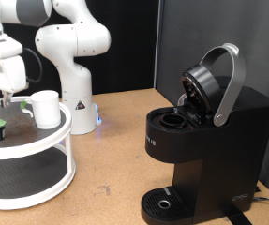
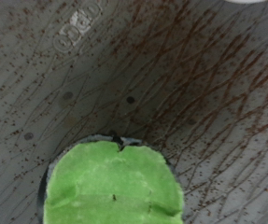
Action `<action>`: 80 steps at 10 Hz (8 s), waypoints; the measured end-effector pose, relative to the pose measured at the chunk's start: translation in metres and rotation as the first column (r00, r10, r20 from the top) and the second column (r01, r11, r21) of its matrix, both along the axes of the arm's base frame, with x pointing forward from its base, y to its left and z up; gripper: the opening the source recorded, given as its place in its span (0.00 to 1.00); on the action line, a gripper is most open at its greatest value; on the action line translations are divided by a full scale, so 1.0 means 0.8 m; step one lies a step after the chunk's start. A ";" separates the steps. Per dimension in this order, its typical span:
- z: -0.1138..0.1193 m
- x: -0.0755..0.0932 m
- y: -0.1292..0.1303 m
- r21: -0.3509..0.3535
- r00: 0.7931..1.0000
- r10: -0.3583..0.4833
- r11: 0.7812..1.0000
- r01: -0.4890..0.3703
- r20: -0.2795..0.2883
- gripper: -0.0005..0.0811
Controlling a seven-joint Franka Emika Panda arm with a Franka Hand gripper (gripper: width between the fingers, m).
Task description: Make a cup of coffee with the keurig machine
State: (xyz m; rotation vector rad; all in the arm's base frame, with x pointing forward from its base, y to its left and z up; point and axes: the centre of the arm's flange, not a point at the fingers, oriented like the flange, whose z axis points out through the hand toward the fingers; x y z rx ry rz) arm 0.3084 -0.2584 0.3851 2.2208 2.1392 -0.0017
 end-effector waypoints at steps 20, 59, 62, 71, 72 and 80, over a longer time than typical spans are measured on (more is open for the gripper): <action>-0.018 0.012 -0.016 0.102 1.000 -0.018 0.995 0.017 0.015 0.57; 0.124 0.230 0.322 0.599 0.698 -0.641 0.435 0.672 -0.318 0.57; 0.088 0.233 0.339 0.557 0.691 -0.653 0.464 0.688 -0.310 0.57; 0.019 0.233 0.368 0.478 0.691 -0.664 0.527 0.703 -0.285 0.57; 0.015 0.234 0.368 0.474 0.689 -0.666 0.528 0.705 -0.285 0.57; -0.003 0.239 0.378 0.469 0.676 -0.677 0.514 0.718 -0.291 0.74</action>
